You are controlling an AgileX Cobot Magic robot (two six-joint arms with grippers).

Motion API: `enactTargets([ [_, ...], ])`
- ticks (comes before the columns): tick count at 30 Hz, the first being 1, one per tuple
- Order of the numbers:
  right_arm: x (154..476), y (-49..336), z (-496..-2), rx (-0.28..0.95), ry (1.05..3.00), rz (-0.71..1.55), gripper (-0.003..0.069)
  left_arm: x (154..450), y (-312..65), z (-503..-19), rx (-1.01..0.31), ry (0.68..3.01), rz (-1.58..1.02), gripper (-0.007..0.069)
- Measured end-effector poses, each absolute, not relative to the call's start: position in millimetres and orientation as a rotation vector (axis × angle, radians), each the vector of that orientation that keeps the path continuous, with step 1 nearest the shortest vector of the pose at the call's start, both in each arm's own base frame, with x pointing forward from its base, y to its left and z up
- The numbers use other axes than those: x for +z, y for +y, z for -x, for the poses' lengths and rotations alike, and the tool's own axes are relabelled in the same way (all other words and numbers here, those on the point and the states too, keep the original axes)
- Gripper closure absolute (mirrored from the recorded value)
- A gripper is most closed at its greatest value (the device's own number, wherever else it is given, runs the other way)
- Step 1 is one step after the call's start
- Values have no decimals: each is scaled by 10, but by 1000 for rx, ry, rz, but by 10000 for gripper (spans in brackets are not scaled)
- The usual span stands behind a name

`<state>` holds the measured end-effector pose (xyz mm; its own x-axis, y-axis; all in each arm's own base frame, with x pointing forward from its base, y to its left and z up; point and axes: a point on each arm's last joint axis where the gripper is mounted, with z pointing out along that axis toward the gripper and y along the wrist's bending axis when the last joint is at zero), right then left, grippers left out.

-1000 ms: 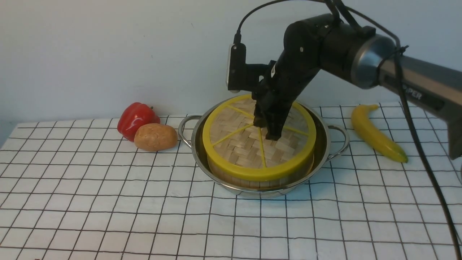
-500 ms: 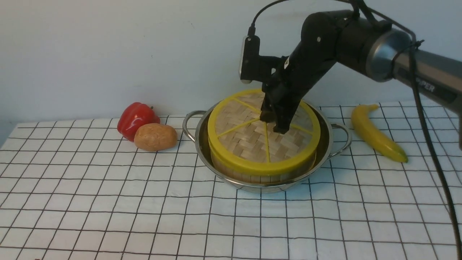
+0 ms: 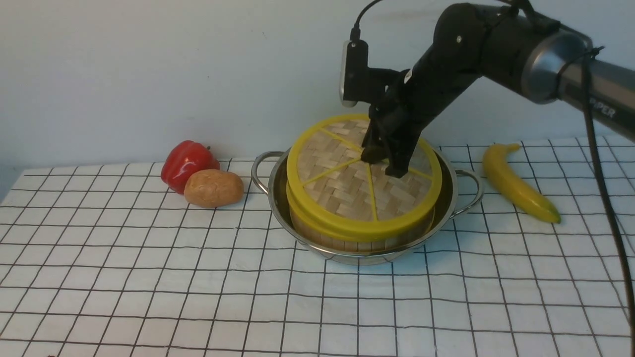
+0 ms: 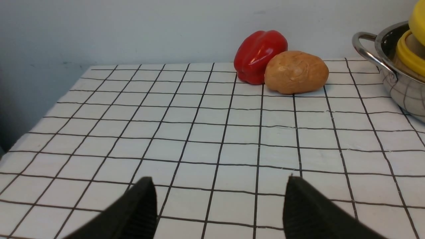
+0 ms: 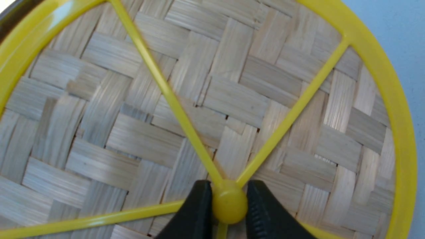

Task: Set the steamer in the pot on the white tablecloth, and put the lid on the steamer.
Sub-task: 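Place the bamboo steamer lid onto the steamer basket in the pot with the right gripper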

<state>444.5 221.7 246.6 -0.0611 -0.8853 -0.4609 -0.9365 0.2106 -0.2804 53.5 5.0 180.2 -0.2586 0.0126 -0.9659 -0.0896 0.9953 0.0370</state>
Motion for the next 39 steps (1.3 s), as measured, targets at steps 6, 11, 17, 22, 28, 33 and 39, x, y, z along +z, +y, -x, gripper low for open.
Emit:
enactTargets([
  [6,2469,2219,-4450,115,1932,1695,513,1802,50,-535,97,1830,56,151],
  [11,2475,2226,-4458,106,1920,1691,513,1802,50,-535,97,1830,56,151],
  [17,2475,2228,-4459,102,1918,1691,513,1802,50,-535,97,1830,56,151],
  [22,2478,2228,-4465,97,1914,1686,513,1802,50,-535,97,1830,56,151],
  [28,2485,2231,-4477,89,1905,1675,513,1802,50,-535,97,1830,56,151],
  [33,2486,2231,-4479,87,1903,1674,513,1802,50,-535,97,1830,56,151],
  [39,2476,2233,-4485,86,1903,1672,513,1802,50,-535,97,1830,56,151],
])
